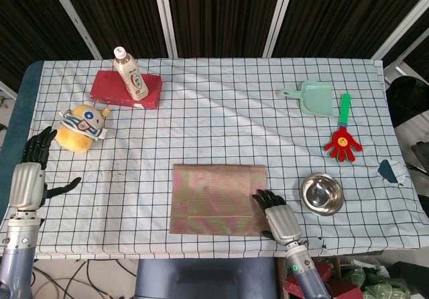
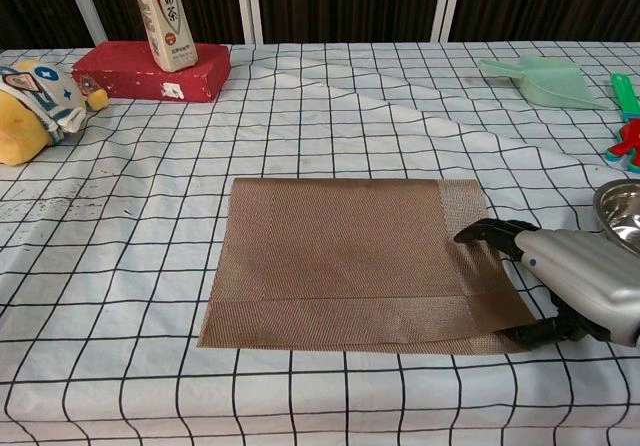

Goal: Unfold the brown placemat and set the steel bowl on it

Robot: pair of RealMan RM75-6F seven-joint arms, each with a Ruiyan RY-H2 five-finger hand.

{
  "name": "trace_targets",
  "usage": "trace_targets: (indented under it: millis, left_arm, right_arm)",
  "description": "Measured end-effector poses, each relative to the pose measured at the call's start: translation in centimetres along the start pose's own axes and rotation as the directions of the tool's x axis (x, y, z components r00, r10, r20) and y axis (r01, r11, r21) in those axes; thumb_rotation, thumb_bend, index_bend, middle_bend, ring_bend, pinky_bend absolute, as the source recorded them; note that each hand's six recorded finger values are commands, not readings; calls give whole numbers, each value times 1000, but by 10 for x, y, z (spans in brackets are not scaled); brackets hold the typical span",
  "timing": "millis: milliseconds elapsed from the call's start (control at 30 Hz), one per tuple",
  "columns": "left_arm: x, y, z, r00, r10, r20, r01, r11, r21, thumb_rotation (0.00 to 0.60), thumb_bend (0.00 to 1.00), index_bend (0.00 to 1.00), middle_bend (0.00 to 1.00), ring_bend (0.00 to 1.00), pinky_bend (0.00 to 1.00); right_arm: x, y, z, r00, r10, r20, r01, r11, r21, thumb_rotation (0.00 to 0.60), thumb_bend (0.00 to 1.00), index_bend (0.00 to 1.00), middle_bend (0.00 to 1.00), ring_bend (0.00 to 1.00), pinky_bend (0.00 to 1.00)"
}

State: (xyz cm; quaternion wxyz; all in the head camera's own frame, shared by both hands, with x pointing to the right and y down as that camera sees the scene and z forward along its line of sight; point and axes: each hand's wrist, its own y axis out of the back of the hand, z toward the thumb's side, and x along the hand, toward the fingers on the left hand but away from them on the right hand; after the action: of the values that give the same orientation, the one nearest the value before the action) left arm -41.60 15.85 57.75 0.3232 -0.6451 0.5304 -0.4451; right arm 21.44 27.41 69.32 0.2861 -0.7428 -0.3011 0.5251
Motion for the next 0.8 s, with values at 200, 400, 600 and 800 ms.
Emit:
trace_targets:
  millis: [200,400,600,800]
  left_arm:
    - [0,-1,0,1000,-7,-2,7,1000,-1,600,81,0,0,0,0]
    - [-2,0,0,1000,-3,-7,3,1000,-2,600,81,0,0,0,0]
    - [-2,1,1,1000,3,-8,-3,1000,-8,600,81,0,0,0,0]
    - [-2,0,1,1000,1,-9,-1,1000,-9,600,81,0,0,0,0]
  right_arm:
    - [-1,1,0,1000,-6,7,6,1000,-1,600,197,145,77,83,197]
    - [-2,2,1,1000,-6,4,6,1000,-3,600,198,144,77,83,197]
    - [-2,3,3,1000,-9,0,9,1000,-8,600,232,150,80,83,198]
    - [-2,4,5,1000,-16,-7,16,1000,-10,600,260,224,81,84,198]
